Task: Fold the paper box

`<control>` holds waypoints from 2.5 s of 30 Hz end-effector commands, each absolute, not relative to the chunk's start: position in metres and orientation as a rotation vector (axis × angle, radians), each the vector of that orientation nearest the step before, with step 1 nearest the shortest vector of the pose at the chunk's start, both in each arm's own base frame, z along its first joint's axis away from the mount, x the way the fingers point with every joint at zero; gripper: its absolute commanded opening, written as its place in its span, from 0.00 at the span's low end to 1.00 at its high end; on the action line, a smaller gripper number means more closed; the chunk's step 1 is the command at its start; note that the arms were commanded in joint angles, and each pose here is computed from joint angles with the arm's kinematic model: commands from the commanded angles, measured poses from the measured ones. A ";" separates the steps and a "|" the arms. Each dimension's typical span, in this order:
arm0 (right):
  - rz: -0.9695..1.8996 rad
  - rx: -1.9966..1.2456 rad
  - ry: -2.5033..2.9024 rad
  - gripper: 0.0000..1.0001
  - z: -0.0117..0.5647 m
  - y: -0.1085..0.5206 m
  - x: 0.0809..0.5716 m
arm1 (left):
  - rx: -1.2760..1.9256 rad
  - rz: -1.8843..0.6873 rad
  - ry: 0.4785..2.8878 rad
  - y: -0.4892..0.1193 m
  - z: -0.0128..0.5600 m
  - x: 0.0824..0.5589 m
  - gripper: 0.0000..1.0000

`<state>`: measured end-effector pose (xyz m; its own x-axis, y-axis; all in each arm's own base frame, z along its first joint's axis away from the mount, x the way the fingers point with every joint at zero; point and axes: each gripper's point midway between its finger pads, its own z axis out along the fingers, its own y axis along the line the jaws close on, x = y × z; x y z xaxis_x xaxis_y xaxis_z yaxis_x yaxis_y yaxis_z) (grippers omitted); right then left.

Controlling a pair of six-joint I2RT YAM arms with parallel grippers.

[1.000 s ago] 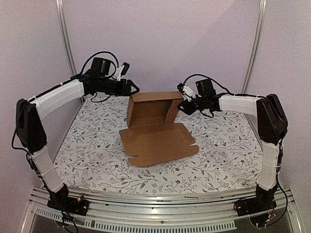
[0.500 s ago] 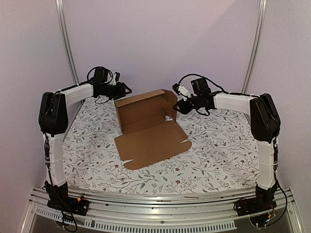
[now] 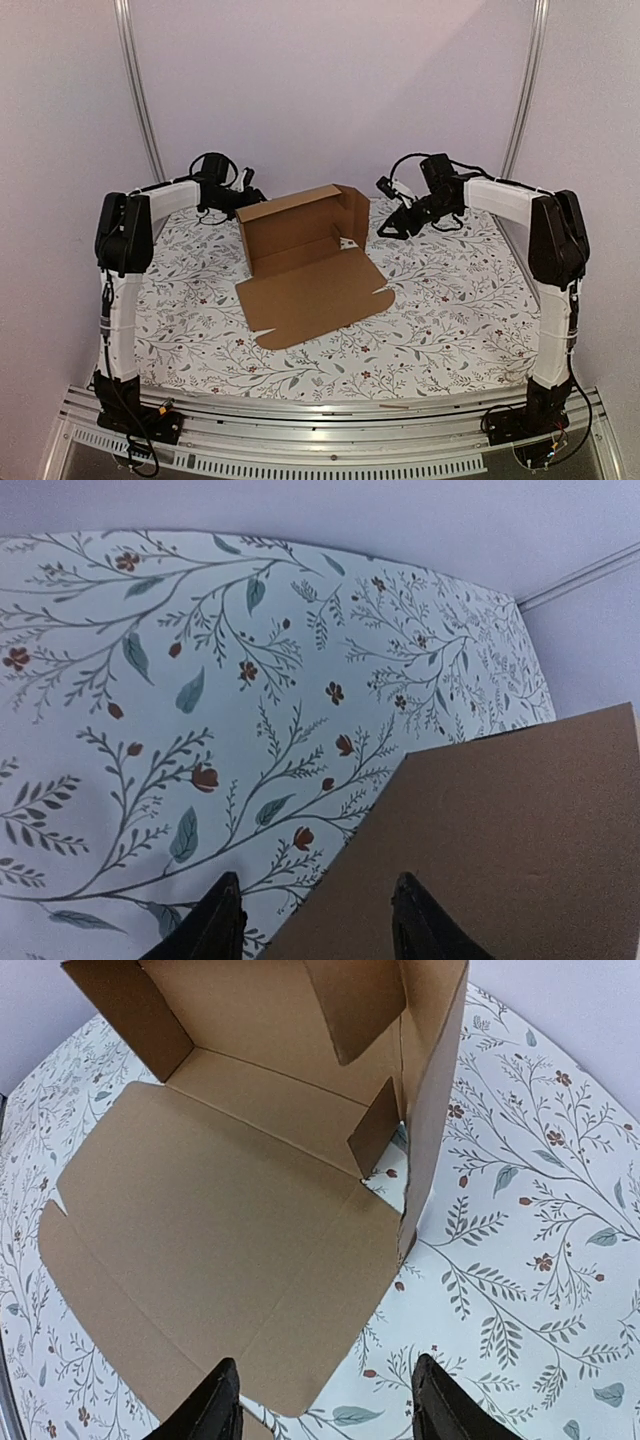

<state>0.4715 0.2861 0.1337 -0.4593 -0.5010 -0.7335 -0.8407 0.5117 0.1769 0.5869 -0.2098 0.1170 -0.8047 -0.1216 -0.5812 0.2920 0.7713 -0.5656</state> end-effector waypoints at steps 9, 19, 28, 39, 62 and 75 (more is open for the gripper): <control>0.428 -0.783 2.133 0.57 0.182 0.207 0.594 | 0.448 -1.038 2.462 -0.290 0.069 0.481 0.50; 0.559 -1.263 2.115 0.61 0.085 0.305 0.536 | 0.407 -1.053 2.437 -0.294 0.071 0.477 0.49; 0.720 -1.348 2.000 0.63 0.112 0.330 0.478 | 0.451 -1.113 2.422 -0.314 0.070 0.469 0.49; 0.795 -1.235 1.944 0.63 0.140 0.350 0.492 | 0.516 -1.148 2.422 -0.335 0.067 0.454 0.49; 0.525 -1.175 2.071 0.67 0.191 0.222 0.513 | 0.630 -1.242 2.344 -0.364 0.091 0.435 0.48; 0.600 -1.474 2.022 0.69 0.102 0.289 0.484 | 0.581 -1.191 2.404 -0.361 0.072 0.433 0.46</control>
<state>0.5274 0.2619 0.0949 -0.3628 -0.6469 -0.6708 -0.8927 0.4478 0.0509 0.4341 -0.3599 0.0713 -0.8379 0.1959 -0.5095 0.5268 0.5348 -0.6607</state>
